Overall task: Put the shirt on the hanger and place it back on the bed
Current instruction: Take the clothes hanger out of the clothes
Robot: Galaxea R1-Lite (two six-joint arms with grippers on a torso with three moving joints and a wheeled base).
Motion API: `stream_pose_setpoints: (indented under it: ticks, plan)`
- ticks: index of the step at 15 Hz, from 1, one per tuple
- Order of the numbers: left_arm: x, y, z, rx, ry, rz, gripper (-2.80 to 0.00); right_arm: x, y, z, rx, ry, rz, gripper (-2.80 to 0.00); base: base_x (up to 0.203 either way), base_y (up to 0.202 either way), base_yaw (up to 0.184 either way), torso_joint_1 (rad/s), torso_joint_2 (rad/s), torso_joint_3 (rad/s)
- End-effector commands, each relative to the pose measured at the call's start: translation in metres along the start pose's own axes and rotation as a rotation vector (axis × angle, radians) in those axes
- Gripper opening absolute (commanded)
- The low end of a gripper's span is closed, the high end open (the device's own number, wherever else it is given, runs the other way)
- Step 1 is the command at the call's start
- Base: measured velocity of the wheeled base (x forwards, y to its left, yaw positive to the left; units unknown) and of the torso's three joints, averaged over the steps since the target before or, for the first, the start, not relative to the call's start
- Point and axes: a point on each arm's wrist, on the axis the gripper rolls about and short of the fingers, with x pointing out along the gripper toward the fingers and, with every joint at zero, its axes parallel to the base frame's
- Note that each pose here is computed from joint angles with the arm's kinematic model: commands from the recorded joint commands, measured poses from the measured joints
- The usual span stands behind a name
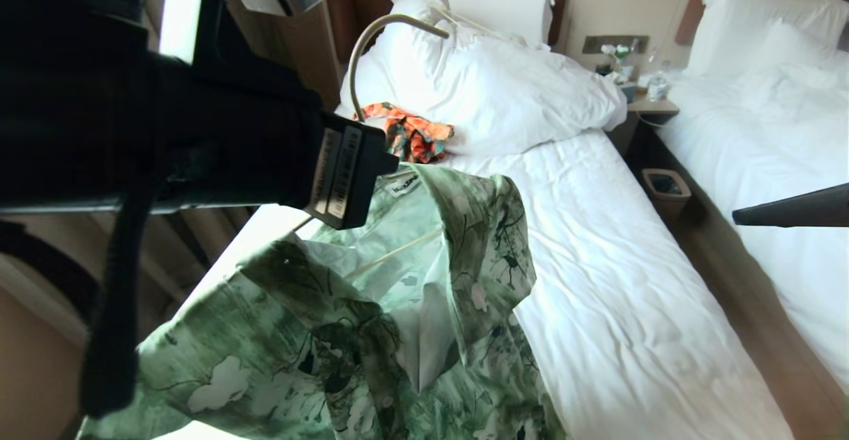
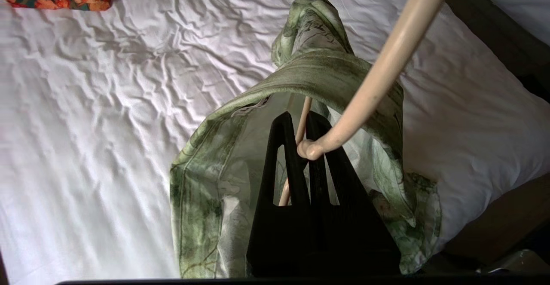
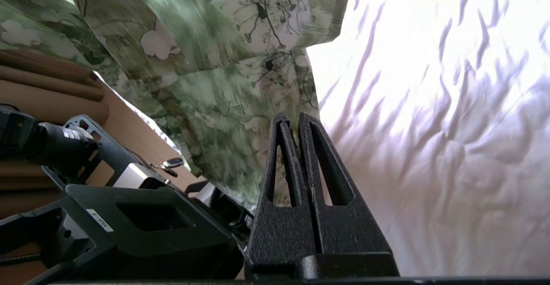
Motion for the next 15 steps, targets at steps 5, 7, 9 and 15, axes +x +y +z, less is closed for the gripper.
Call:
stream_pose_setpoints:
  ticks: [5, 7, 9, 15]
  plan:
    - [-0.015, 0.013, 0.018, 0.011, -0.044, 0.026, -2.8, 0.006, -0.003, 0.004, -0.01, -0.031, -0.001, -2.8, 0.0, 0.0, 0.0, 0.181, -0.53, -0.363]
    - [-0.018, 0.014, 0.026, 0.006, -0.074, 0.028, -2.8, 0.013, -0.006, 0.005, -0.032, -0.081, -0.003, -2.8, 0.0, 0.0, 0.0, 0.197, -0.57, -0.364]
    - [-0.019, 0.014, 0.029, -0.001, -0.089, 0.024, -2.8, 0.014, -0.008, 0.007, -0.037, -0.105, -0.009, -2.8, 0.0, 0.0, 0.0, 0.219, -0.6, -0.376]
    - [-0.025, 0.015, 0.039, -0.011, -0.139, -0.075, -2.8, 0.007, -0.016, 0.012, -0.031, -0.161, -0.058, -2.8, 0.0, 0.0, 0.0, 0.203, -0.5, -0.305]
